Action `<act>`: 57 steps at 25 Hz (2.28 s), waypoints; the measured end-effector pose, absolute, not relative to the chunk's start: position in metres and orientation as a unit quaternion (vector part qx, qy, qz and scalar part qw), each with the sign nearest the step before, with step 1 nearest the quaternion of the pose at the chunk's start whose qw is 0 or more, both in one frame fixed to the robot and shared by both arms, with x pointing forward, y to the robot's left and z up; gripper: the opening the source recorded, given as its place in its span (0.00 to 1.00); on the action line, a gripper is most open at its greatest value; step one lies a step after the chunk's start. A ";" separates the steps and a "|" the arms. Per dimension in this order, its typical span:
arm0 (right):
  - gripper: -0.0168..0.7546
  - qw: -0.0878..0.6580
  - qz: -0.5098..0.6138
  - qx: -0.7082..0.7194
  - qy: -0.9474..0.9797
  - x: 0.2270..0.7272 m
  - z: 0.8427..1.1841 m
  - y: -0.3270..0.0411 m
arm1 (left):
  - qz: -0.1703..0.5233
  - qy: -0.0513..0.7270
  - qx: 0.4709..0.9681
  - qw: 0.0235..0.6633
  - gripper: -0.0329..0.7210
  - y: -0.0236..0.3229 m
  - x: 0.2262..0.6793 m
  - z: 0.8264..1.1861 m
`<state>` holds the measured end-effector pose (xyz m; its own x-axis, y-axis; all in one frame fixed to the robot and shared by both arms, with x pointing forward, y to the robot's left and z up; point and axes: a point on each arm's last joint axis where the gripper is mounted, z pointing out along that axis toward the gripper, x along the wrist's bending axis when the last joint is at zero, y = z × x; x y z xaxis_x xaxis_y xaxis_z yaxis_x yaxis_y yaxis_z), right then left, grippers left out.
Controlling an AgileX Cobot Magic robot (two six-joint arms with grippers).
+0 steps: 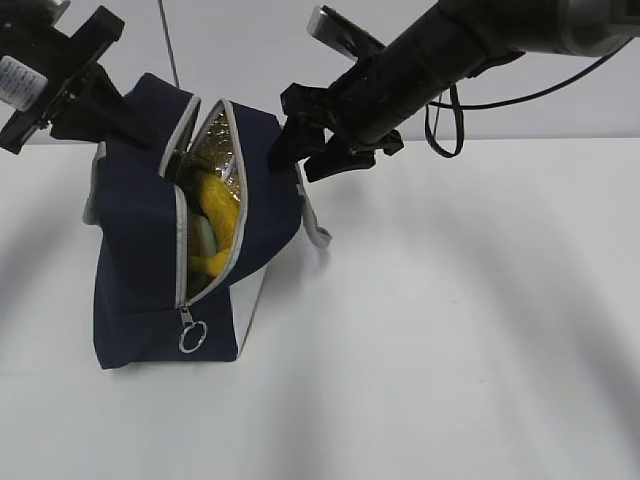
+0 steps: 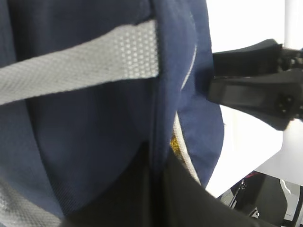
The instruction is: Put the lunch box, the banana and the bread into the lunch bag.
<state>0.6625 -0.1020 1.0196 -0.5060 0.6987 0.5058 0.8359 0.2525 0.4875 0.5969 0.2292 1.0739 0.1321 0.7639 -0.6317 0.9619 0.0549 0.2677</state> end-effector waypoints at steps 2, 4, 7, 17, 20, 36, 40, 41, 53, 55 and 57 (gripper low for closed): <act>0.54 0.111 -0.377 -0.492 -0.777 0.664 1.014 -0.099 | -0.146 0.642 0.672 0.339 0.04 0.229 0.597 1.074; 0.51 0.125 -0.390 -0.491 -0.769 0.665 1.012 -0.096 | -0.146 0.642 0.672 0.339 0.04 0.229 0.597 1.074; 0.40 0.134 -0.401 -0.490 -0.763 0.665 1.013 -0.094 | -0.146 0.642 0.672 0.339 0.04 0.229 0.597 1.074; 0.02 0.131 -0.405 -0.481 -0.767 0.665 1.014 -0.093 | -0.147 0.642 0.672 0.338 0.04 0.229 0.597 1.074; 0.02 0.131 -0.405 -0.480 -0.767 0.665 1.014 -0.093 | -0.148 0.641 0.673 0.338 0.04 0.228 0.596 1.074; 0.01 -0.001 -0.367 -0.427 -0.826 0.621 1.129 -0.125 | -0.192 0.573 0.672 0.427 0.04 0.167 0.594 1.094; 0.01 -0.013 -0.333 -0.437 -0.835 0.618 1.127 -0.131 | -0.165 0.582 0.659 0.447 0.04 0.164 0.599 1.095; 0.01 -0.015 -0.330 -0.438 -0.836 0.619 1.127 -0.132 | -0.159 0.586 0.654 0.452 0.04 0.165 0.601 1.095; 0.01 -0.025 -0.330 -0.460 -0.824 0.629 1.116 -0.131 | -0.169 0.615 0.620 0.457 0.04 0.161 0.626 1.063; 0.01 -0.024 -0.328 -0.465 -0.822 0.634 1.109 -0.129 | -0.172 0.618 0.614 0.459 0.04 0.160 0.629 1.059; 0.01 -0.026 -0.330 -0.470 -0.819 0.639 1.102 -0.128 | -0.176 0.621 0.609 0.461 0.04 0.159 0.631 1.056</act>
<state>0.6393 -0.1278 1.1023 -0.5572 0.7862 0.2674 0.7521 0.3413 0.5638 0.6312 0.1591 1.0559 0.1661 0.5937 -0.7873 0.9188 0.1968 0.3423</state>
